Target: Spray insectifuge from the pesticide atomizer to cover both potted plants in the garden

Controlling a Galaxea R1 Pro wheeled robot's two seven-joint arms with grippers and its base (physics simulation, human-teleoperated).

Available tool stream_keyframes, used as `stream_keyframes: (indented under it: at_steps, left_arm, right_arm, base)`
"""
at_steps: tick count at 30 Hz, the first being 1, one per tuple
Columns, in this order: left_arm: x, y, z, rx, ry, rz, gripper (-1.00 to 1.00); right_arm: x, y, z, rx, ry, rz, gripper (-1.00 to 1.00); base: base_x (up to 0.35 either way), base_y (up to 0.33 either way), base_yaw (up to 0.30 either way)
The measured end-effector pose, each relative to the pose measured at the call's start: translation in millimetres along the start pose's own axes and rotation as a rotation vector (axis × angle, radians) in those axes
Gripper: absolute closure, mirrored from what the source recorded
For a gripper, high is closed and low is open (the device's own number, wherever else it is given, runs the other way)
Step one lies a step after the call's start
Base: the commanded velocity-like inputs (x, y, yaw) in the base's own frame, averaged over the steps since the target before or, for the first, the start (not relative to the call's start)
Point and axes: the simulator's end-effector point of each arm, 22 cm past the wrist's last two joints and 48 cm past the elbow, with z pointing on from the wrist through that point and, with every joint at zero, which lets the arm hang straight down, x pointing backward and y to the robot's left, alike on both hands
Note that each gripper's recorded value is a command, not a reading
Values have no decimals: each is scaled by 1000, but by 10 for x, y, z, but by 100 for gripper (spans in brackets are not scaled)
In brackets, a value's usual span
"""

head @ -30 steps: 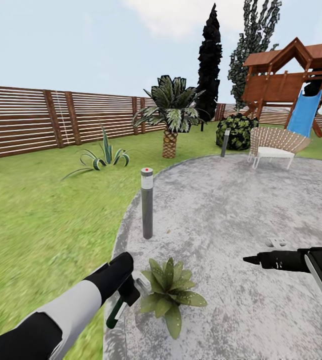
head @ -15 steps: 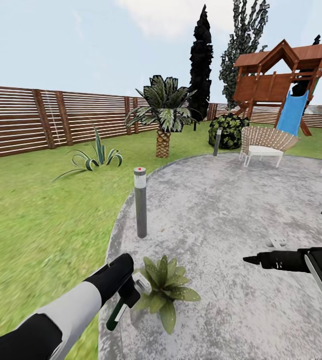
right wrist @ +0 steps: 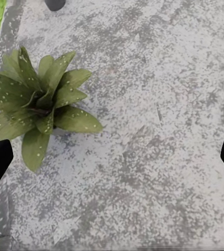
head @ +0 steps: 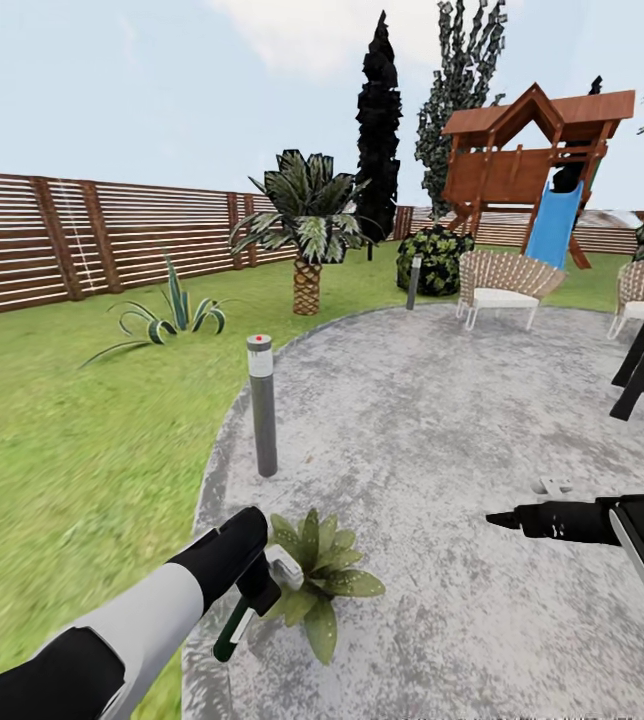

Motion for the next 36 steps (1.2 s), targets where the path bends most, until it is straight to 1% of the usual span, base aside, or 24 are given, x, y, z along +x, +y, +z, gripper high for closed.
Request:
stream_keyframes:
  at_steps: [7,10,16,17,19,23,26,30,36]
  left_arm:
    - [-102,-102,-31,10,-16,13,100]
    - [-239,-139,-119,9,-51,27,100]
    - [-196,-129,-94,8,-42,25,100]
    - [-158,-123,-69,9,-32,22,100]
    - [-2,-124,35,19,10,8,100]
    - [192,-107,144,29,58,-10,100]
    - [371,54,190,13,86,-30,100]
    - [495,195,203,3,100,-52,100]
    - [496,197,201,4,99,-55,100]
  right_arm:
    - [0,0,0,0,0,0,-100]
    - [0,2,1,0,0,0,-100]
    - [0,3,3,0,0,0,-100]
    - [0,4,4,-1,0,0,-100]
    - [0,4,4,-1,0,0,-100]
    - [1,5,4,-1,0,0,-100]
    - [1,5,4,-1,1,-1,-100]
    - [2,6,5,-1,1,-1,-100]
    - [2,7,6,-1,1,-1,-100]
  base:
    - [0,0,-19]
    - [0,0,0]
    - [0,0,0]
    - [0,0,0]
    - [0,0,0]
    - [0,0,0]
    - [0,0,0]
    - [0,0,0]
    - [0,0,0]
